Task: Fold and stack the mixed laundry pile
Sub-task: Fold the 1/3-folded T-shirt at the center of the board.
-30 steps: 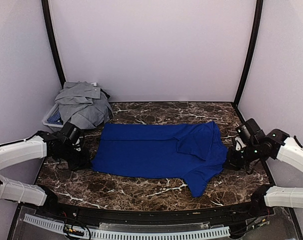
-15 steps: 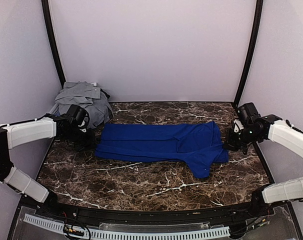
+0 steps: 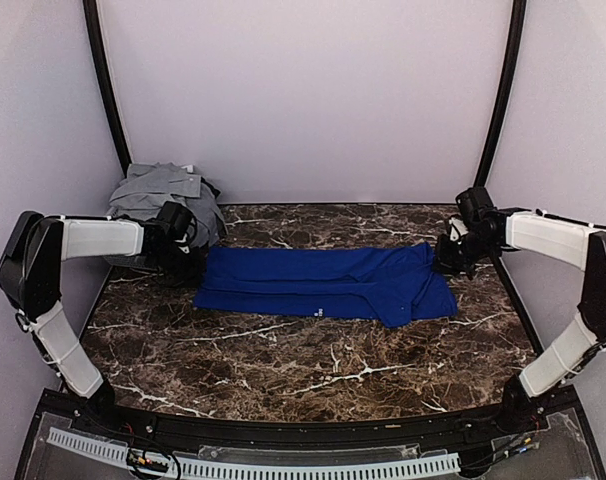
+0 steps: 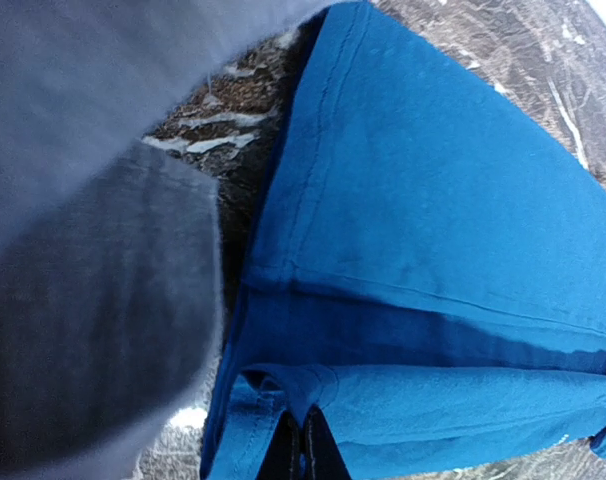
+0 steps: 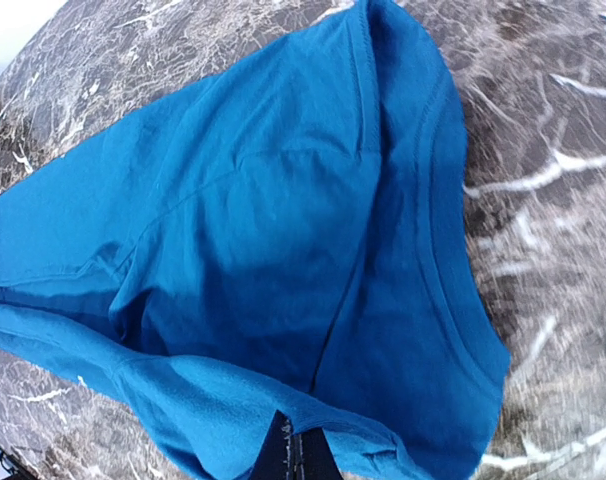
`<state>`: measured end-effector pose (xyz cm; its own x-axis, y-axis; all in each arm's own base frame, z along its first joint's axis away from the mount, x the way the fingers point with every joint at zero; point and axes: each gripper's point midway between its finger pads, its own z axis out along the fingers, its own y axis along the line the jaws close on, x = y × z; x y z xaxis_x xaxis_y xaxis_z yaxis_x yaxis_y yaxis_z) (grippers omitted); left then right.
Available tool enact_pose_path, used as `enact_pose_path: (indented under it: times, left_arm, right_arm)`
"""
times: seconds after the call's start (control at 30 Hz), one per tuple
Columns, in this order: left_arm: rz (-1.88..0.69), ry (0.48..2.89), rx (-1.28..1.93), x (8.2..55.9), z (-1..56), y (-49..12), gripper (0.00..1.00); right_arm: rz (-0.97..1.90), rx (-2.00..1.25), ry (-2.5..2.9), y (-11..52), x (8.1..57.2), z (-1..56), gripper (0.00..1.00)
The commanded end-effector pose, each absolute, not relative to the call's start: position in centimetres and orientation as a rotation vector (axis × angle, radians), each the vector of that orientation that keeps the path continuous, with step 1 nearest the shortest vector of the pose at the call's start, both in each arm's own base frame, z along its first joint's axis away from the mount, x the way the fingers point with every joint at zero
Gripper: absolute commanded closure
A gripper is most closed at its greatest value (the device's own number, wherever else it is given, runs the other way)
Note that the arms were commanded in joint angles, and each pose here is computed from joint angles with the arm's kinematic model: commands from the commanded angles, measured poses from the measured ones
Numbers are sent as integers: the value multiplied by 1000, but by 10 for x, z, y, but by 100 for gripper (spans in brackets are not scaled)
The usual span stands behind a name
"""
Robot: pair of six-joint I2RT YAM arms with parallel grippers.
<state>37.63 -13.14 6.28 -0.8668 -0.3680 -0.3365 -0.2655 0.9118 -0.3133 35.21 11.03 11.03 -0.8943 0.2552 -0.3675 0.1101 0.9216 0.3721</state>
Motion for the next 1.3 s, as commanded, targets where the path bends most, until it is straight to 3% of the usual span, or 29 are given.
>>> enact_pose_path:
  times: [0.0, 0.67, 0.77, 0.87, 0.93, 1.1, 1.27]
  left_arm:
    - [-338, 2637, -445, 391, 69, -128, 100]
    - [-167, 2667, -436, 409, 48, -115, 99]
    - [-171, 2684, -417, 406, 48, -117, 84]
    - [-206, 2635, -379, 406, 69, -118, 54]
    - [-219, 2578, -362, 406, 90, -116, 44]
    - [-274, 2486, -269, 404, 134, -120, 37]
    - [-587, 2433, -21, 391, 157, -177, 33]
  right_arm:
    - [493, 222, 2611, 113, 379, 113, 100]
    - [506, 205, 2667, 116, 413, 76, 100]
    - [515, 203, 2683, 116, 411, 78, 93]
    - [516, 213, 2655, 110, 405, 93, 71]
    - [507, 233, 2629, 99, 402, 106, 60]
    - [527, 251, 2576, 75, 392, 134, 56]
    - [763, 182, 2567, 105, 360, 141, 57]
